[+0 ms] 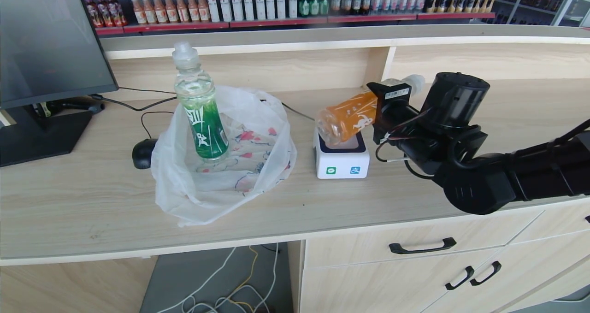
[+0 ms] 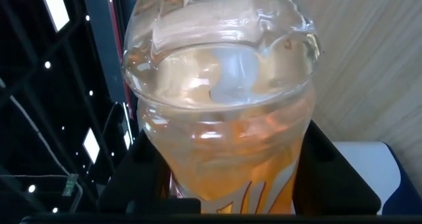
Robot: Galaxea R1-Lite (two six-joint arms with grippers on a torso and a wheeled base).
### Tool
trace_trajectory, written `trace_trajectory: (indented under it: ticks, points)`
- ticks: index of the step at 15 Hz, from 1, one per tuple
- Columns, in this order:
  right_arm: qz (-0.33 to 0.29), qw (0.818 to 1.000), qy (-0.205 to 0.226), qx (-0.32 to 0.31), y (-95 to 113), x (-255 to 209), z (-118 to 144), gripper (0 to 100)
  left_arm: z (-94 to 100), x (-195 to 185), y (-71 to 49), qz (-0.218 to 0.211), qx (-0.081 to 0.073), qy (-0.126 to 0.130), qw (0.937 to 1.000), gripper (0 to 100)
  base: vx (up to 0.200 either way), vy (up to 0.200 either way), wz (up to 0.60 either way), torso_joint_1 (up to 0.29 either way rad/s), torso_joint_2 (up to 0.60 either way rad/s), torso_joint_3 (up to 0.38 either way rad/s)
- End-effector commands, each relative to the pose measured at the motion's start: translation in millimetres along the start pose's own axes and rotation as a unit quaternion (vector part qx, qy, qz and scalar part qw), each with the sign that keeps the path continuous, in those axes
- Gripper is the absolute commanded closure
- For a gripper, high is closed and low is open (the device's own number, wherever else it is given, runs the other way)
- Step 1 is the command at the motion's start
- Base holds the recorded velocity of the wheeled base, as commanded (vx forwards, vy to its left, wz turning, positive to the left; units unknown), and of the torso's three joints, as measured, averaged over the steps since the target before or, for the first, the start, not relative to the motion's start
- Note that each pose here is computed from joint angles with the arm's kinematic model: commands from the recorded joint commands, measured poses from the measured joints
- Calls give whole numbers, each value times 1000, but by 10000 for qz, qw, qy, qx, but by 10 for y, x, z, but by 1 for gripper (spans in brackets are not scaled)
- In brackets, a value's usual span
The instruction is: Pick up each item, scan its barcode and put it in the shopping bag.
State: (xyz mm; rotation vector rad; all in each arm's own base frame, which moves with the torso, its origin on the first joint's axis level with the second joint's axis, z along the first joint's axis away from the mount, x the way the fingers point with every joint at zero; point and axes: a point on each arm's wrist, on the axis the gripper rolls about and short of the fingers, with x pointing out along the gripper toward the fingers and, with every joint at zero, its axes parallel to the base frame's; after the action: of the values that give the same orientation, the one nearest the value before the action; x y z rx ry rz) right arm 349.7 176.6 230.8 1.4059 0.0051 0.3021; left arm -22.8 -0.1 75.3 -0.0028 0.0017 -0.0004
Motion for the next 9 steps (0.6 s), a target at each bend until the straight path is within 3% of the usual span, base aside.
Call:
trace_trajectory:
  ticks: [1,2,6,9]
  points:
    - [104,9999,-21,19,81,-22,22,100,0,0,0,-6,-1,-1,10000,0,0,0,0,0,0,0]
    - [293,9995,-57,49,240,-72,65,100,0,0,0,2,-2,-1,10000,0,0,0,0,0,0,0]
    - [657,9977,-102,-92,540,-219,166,100,0,0,0,-6,-1,-1,10000,0,0,0,0,0,0,0]
    - [819,9960,-159,-322,671,-295,216,100,0,0,0,-6,-1,-1,10000,0,0,0,0,0,0,0]
